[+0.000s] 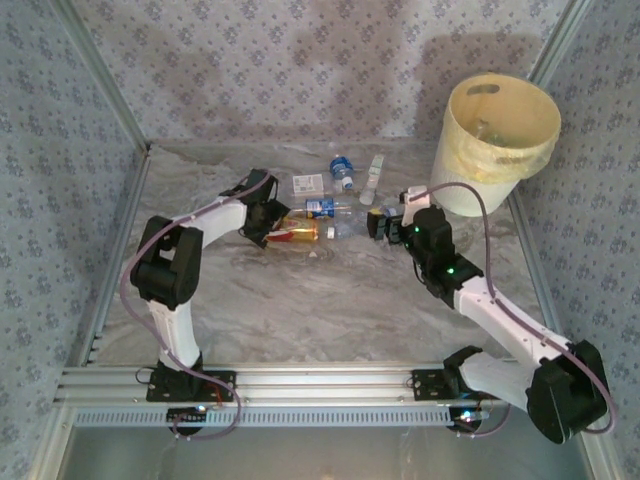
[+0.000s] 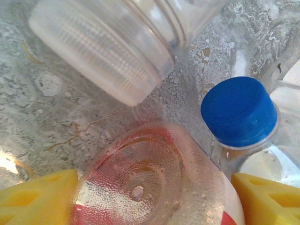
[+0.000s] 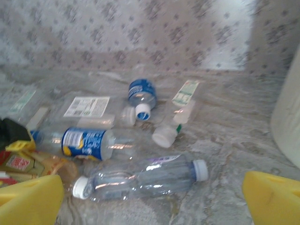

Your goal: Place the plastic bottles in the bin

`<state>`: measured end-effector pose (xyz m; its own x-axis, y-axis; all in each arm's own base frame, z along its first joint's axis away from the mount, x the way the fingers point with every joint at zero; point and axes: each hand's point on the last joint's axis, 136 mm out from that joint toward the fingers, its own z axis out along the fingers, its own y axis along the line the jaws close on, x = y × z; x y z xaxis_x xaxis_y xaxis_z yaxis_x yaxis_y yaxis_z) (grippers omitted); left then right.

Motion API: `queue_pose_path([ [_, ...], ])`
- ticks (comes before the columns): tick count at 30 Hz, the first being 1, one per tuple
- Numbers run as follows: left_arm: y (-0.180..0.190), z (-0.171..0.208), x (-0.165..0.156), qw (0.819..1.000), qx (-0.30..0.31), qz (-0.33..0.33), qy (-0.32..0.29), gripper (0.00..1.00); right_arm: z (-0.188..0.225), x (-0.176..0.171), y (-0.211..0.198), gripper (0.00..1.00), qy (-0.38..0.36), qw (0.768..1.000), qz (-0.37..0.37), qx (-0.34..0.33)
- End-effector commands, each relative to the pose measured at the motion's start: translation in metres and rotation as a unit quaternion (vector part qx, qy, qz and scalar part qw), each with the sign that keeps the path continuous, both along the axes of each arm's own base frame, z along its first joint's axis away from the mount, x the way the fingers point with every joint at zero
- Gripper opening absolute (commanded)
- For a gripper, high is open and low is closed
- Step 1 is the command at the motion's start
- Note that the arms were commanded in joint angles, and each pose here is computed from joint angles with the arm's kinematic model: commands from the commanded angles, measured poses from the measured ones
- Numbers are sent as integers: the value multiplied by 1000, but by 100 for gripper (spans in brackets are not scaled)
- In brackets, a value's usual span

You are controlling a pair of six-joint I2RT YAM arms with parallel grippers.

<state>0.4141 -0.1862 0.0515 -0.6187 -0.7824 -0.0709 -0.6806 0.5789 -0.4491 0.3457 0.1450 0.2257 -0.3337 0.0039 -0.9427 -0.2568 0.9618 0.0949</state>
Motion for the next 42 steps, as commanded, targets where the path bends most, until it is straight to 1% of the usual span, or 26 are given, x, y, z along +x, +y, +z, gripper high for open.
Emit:
queue_pose_path([
  [1,-1,33,3,998,5,-28,-53,62,9,2,25,100,-8,998,63,4],
  [4,-1,55,4,993,31,-63,-98,62,2,0,47,100,13,992,122,10],
  [7,-11,83,8,980,40,-110,-160,61,-5,-1,66,100,39,985,168,16],
  [10,-26,116,7,960,44,-165,-223,61,-7,-2,84,100,66,976,203,43],
  [15,-56,165,-6,911,60,-267,-309,61,-6,-6,109,100,118,956,262,66],
  [18,-69,182,-15,887,59,-310,-336,60,-4,-3,114,100,134,951,268,70],
  [22,-86,194,-24,866,38,-349,-356,59,3,-11,130,100,141,935,310,95],
  [25,-99,203,-30,852,30,-368,-372,59,-5,-8,133,100,164,935,303,86],
  [30,-112,213,-35,839,15,-381,-387,59,-25,-8,140,100,206,928,301,74],
  [37,-122,214,-38,833,4,-391,-391,59,-37,-13,161,100,234,910,332,81],
  [39,-124,213,-38,832,3,-393,-391,59,-38,-14,160,93,235,909,334,81],
  [42,-123,212,-38,833,4,-393,-390,59,-38,-14,158,79,228,914,324,88],
])
